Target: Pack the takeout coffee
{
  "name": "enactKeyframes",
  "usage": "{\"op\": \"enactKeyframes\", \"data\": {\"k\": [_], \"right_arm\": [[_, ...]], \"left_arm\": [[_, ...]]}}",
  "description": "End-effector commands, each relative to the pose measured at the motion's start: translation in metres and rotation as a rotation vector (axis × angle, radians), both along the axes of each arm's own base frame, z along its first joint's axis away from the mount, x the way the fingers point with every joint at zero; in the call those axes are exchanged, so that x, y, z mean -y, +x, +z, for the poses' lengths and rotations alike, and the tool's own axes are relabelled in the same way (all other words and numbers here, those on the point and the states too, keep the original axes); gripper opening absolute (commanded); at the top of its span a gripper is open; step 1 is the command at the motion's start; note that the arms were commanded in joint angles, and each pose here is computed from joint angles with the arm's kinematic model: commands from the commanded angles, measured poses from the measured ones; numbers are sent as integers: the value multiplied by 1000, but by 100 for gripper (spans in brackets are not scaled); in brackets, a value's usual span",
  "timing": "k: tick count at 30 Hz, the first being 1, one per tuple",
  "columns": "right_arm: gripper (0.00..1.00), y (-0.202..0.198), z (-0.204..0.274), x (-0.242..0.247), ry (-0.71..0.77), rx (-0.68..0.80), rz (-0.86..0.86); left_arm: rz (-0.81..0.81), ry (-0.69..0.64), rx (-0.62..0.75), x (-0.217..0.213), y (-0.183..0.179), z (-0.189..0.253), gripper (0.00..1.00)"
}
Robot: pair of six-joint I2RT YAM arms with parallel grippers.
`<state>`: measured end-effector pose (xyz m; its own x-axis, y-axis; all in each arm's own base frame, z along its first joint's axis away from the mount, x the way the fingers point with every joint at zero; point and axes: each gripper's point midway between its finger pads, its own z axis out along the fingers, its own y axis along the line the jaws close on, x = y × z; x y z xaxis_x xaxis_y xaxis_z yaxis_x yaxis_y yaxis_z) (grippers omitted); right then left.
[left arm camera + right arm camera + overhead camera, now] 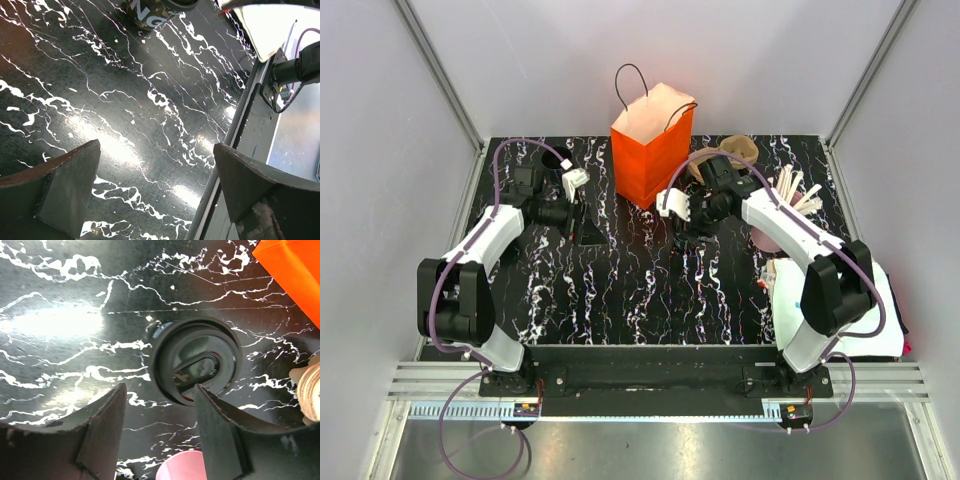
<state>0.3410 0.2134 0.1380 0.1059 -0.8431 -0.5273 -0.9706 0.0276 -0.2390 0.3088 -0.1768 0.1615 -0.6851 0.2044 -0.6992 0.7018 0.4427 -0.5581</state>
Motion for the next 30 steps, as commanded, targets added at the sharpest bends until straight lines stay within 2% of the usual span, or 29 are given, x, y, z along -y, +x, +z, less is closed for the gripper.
{"op": "enactKeyframes", "data": {"k": [1, 5, 18, 30], "right_arm": [[61, 16, 19, -6, 45, 45, 56], [56, 17, 17, -5, 37, 28, 77], [50, 14, 4, -3, 13, -15, 117], [38, 9, -3, -4, 18, -35, 128]], "left_arm": [[-39, -30, 43, 3, 0, 8, 99], [-43, -28, 35, 3, 2, 5, 99], [-48, -31, 1, 4, 7, -3, 99], [-46, -33, -11, 4, 8, -5, 99]]}}
